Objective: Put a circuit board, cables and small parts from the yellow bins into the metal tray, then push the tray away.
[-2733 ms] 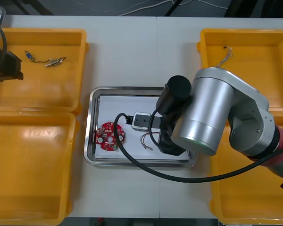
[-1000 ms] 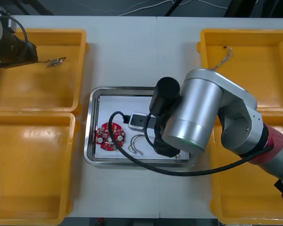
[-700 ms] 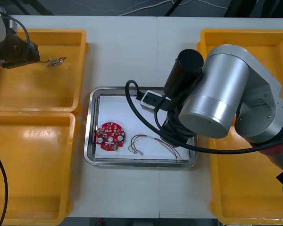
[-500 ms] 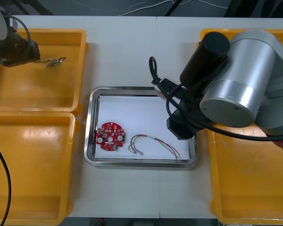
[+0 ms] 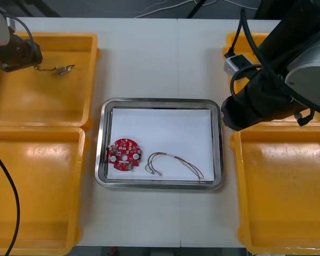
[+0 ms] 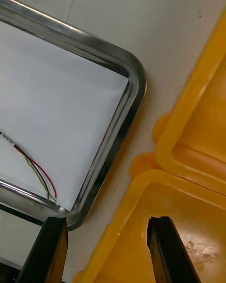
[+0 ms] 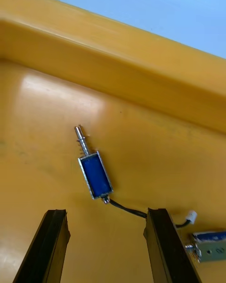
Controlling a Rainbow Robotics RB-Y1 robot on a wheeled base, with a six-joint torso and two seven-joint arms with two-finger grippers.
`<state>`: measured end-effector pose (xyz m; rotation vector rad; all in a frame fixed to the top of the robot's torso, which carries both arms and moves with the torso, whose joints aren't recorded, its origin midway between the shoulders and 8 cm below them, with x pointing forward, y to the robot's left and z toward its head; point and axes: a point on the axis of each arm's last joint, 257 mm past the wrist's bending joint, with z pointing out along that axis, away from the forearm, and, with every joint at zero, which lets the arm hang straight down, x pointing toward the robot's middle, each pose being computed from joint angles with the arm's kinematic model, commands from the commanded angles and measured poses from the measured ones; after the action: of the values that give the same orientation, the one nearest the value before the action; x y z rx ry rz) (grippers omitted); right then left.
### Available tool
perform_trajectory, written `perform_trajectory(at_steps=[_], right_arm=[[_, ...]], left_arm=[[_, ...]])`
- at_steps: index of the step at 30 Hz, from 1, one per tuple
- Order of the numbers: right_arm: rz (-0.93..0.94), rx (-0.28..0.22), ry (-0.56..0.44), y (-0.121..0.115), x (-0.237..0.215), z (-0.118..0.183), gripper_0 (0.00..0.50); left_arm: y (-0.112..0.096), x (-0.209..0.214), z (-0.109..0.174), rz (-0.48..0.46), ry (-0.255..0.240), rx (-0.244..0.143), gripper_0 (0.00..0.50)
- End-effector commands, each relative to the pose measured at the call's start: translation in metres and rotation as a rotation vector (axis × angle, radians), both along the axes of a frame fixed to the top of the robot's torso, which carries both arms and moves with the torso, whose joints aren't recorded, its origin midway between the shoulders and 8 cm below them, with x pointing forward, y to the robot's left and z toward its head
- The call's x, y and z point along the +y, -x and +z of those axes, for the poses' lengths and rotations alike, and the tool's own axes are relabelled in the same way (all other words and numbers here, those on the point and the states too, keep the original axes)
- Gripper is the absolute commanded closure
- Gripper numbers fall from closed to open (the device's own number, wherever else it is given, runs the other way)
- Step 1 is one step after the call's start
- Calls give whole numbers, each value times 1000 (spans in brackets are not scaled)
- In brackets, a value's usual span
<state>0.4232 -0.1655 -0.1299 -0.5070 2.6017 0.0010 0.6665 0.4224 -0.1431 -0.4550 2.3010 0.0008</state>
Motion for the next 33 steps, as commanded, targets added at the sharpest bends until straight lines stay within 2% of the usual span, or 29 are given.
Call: perform_trajectory(at_steps=[1,6,13,16,20,26,31,33], right_arm=[[-154,-42,-50,-5,-35,22,0],[-275,-43,-106,-7,-56,27,0],[-447,-47,-184,-7,-87,32,0],[-493,-49,-204,-7,-95,33,0],[-535,-61,-229,-9,-108,38,0],[-573,-74,-230,-19,-122,43,0],[-603,-59,-230,-31,-133,45,0],[-596,-57,-226,-39,-135,49,0]], left_arm=[[-20,-10,41,-68,-56,-73,16],[-23,-10,38,-55,-52,-82,16],[-39,-13,37,-42,-48,-131,16],[-41,-17,36,-43,-44,-138,15],[-41,-20,29,-45,-46,-126,16],[-43,-21,23,-46,-56,-131,16],[-42,-18,20,-48,-67,-122,17],[-38,-17,15,-45,-62,-100,31]])
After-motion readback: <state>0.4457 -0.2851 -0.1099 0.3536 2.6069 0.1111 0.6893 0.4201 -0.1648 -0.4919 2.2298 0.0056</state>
